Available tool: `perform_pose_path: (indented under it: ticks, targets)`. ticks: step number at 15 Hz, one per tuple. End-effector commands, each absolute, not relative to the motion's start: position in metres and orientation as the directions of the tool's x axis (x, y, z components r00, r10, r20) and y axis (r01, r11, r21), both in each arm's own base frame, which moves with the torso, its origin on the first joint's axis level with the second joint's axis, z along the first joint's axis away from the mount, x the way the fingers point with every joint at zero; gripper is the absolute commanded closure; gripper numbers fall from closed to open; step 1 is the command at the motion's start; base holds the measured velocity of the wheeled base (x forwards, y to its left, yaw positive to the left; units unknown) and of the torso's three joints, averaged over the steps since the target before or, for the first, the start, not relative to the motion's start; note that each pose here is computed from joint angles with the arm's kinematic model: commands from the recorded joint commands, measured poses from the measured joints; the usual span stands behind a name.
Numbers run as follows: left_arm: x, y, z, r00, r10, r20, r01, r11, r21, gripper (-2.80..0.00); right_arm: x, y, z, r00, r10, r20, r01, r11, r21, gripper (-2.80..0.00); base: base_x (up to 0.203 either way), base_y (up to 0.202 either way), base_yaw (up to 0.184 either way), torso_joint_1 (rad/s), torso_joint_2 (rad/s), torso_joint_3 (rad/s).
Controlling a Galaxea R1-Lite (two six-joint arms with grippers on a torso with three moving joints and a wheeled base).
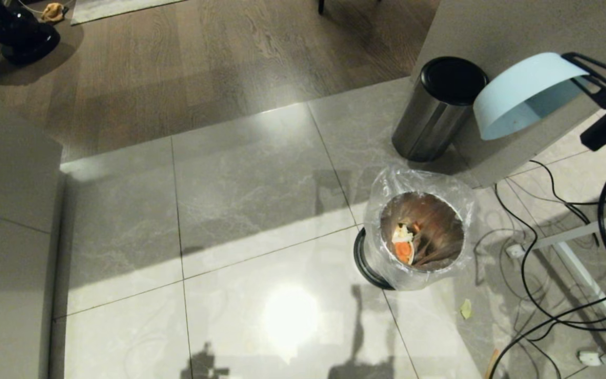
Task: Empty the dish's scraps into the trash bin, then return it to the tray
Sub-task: Pour the leftover food from the bowl into the trash can, then put the bowl back to the table
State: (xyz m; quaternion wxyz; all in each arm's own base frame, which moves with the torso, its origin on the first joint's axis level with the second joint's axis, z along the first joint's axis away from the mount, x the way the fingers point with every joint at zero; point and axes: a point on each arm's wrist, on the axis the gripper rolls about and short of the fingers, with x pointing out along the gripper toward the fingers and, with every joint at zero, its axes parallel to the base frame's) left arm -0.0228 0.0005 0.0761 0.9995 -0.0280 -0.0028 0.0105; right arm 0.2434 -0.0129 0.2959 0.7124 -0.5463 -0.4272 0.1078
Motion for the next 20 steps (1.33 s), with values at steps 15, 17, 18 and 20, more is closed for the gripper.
perform_pose_path:
  ticks: [15,17,18,20]
  targets:
    - [-0.023,0.001,0.076,1.0,0.02,0.005,-0.02,0.998,-0.057,0.0,0.216,-0.017,0.213,0.95,0.247,0.193,-0.042,0.711,-0.702,0.0,0.0,0.0,0.0,0.0,0.0,0.0]
    - [-0.023,0.0,0.076,1.0,0.021,0.005,-0.021,0.998,-0.057,0.0,0.183,-0.015,0.175,0.99,0.134,0.034,-0.083,0.772,-0.631,0.0,0.0,0.0,0.0,0.0,0.0,0.0]
    - [-0.023,0.0,0.076,1.0,0.021,0.005,-0.021,0.998,-0.057,0.0,0.163,-0.014,0.158,0.996,0.085,-0.037,-0.09,0.796,-0.599,0.0,0.0,0.0,0.0,0.0,0.0,0.0]
    - [-0.023,0.0,0.076,1.0,0.021,0.005,-0.021,0.998,-0.057,0.0,0.125,-0.011,0.14,0.994,0.027,-0.107,-0.082,0.824,-0.561,0.0,0.0,0.0,0.0,0.0,0.0,0.0]
